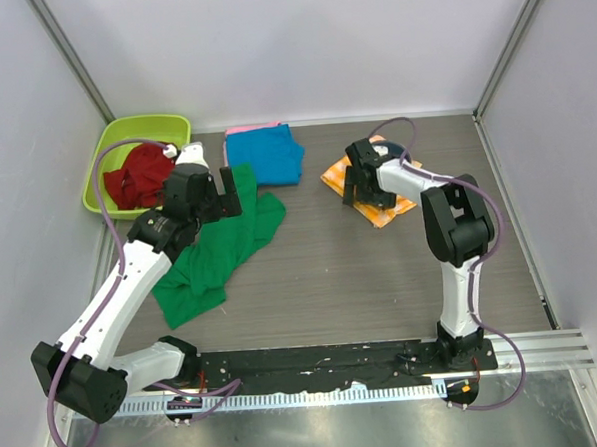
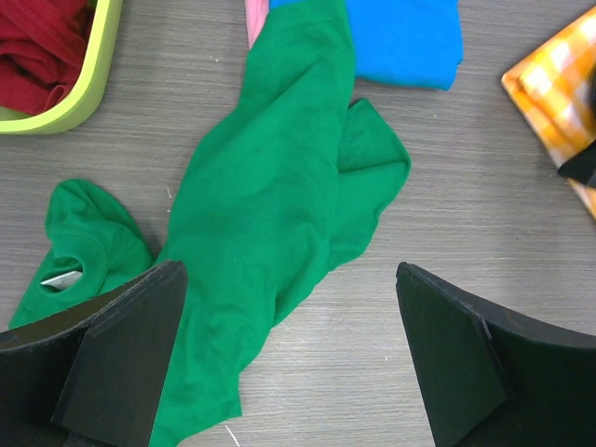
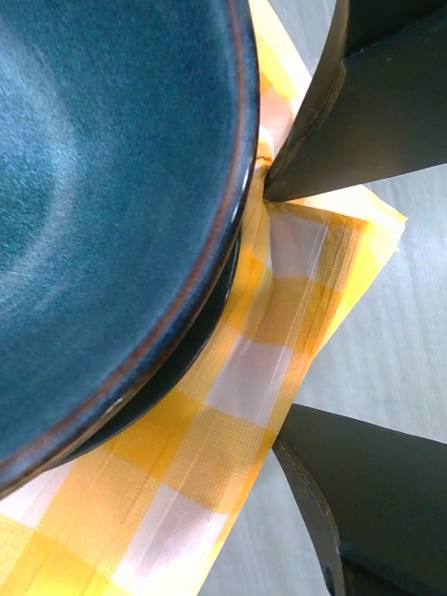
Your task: Fold and stack the t-shirts
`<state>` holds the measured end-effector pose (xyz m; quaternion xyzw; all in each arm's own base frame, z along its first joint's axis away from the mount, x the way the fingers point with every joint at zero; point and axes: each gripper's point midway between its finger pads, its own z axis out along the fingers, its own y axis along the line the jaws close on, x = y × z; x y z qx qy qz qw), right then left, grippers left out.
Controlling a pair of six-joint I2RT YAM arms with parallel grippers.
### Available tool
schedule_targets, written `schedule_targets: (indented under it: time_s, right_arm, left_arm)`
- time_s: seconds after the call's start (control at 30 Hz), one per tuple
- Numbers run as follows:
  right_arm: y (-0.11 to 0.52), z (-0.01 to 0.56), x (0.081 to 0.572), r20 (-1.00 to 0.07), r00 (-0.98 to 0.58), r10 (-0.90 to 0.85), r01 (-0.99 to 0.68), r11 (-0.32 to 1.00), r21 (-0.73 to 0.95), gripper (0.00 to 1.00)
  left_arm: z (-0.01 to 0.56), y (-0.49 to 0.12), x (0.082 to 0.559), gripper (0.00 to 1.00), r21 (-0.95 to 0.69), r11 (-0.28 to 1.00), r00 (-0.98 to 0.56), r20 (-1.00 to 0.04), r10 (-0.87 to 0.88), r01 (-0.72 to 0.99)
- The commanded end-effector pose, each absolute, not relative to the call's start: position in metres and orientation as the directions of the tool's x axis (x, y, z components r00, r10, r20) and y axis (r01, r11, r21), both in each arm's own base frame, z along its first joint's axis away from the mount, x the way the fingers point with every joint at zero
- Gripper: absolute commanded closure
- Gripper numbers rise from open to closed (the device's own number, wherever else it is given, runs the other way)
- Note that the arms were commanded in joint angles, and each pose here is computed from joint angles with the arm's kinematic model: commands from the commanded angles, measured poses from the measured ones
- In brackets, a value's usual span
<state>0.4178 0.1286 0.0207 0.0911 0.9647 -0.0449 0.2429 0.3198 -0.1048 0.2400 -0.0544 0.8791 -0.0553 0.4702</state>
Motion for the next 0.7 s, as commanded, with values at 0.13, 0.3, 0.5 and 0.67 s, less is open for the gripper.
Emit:
schedule_targets:
  time_s: [0.13,0.3,0.5,0.67]
  right_arm:
    - [0.02,-0.007,0.447,-0.465,-0.845,0.263,0.428,0.854,-0.296,0.05]
    - [-0.016,-0.011,0.468,-0.467,-0.813,0.347,0.511,0.809,-0.29,0.05]
    - [-0.048,-0.01,0.499,-0.507,-0.733,0.454,0.621,0.75,-0.226,0.05]
    - [-0.055,-0.022,0.523,-0.499,-0.712,0.494,0.65,0.732,-0.202,0.05]
  left_arm:
    - [0.252,-0.102,0.321,0.0,-0.166,0.985,-0.507,-0.845,-0.169,-0.051]
    - [0.251,-0.104,0.323,0.0,-0.169,0.985,-0.51,-0.843,-0.169,-0.047]
    - [0.247,-0.104,0.325,0.0,-0.157,0.987,-0.52,-0.839,-0.158,-0.047]
    - [0.245,-0.102,0.326,0.0,-0.139,0.989,-0.522,-0.84,-0.149,-0.058]
